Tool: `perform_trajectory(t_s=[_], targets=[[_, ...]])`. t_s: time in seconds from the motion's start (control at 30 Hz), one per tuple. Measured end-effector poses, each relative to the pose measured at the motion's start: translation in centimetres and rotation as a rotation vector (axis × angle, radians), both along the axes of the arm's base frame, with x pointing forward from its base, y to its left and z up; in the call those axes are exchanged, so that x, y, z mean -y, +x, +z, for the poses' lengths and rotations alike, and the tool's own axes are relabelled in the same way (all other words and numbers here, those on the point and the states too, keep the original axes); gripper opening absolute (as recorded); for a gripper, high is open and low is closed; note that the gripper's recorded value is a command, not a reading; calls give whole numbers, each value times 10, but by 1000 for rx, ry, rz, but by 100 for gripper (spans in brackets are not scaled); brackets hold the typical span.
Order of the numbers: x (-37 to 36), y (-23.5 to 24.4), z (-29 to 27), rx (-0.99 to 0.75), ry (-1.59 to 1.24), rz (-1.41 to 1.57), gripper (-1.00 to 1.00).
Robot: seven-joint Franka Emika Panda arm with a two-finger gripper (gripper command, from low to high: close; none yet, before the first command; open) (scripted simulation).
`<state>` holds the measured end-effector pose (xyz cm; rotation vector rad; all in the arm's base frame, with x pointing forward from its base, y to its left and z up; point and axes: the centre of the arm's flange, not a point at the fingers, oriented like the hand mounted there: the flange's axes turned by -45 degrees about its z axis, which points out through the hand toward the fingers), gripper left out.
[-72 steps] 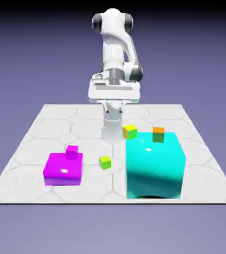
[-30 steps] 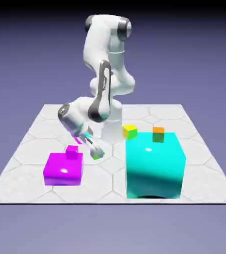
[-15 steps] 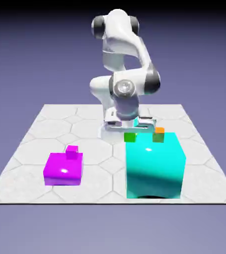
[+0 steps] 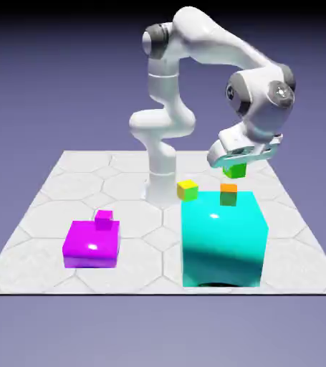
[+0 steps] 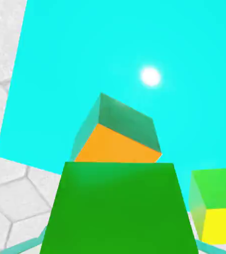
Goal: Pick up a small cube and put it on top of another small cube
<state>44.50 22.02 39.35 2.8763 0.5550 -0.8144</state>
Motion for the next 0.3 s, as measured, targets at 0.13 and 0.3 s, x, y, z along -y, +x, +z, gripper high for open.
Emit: perform_trajectory(t_s=[0.13, 0.3], targets=[[4, -8, -17, 0, -2, 1, 100], [-5, 15, 39, 1, -2, 1, 100]])
